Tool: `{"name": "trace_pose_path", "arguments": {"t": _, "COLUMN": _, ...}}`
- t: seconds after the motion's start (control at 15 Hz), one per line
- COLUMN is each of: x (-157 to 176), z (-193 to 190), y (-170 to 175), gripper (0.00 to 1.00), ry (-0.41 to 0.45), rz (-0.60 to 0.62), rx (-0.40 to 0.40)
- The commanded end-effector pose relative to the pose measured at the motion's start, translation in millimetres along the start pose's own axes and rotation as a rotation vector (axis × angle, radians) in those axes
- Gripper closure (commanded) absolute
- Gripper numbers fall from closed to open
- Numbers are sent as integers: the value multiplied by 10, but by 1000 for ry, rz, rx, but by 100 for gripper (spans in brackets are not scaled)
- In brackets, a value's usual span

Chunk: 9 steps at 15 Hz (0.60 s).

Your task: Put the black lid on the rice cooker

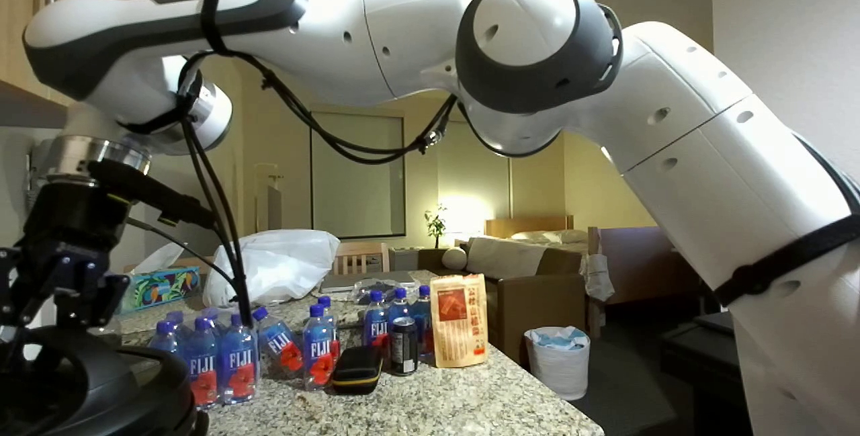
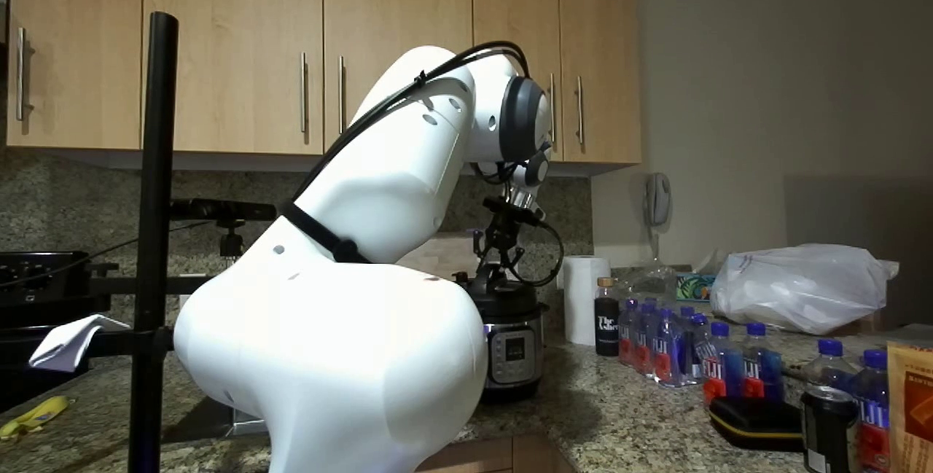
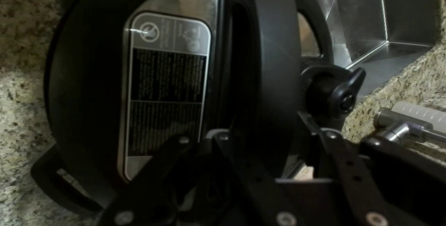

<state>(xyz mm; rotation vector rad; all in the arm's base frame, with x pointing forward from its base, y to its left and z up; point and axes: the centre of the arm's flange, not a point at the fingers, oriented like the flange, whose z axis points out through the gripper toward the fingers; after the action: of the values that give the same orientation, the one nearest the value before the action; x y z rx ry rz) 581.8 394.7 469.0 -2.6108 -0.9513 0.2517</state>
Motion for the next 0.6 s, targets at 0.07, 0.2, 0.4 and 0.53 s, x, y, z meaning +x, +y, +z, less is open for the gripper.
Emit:
{"name": "trace_pose_path", "arguments": {"t": 0.07, "x": 41, "z": -147, "y": -18, "gripper": 22, "ry": -15, "rz": 28, "rx": -26}}
{"name": "trace_pose_path", "arguments": {"t": 0.2, "x": 22, "z": -207, "y": 0, "gripper": 9, "ry": -3, "rz": 34, "rx": -29}}
{"name": "trace_pose_path", "arguments": {"t": 0.4, "x": -52, "z": -364, "y": 31, "gripper": 0, "ry": 30, "rz": 49, "rx": -46}}
{"name": "trace_pose_path", "arguments": {"t": 0.53, "x": -159, "z": -531, "y": 60, "gripper": 0, "ry": 64, "rz": 76, "rx": -84}}
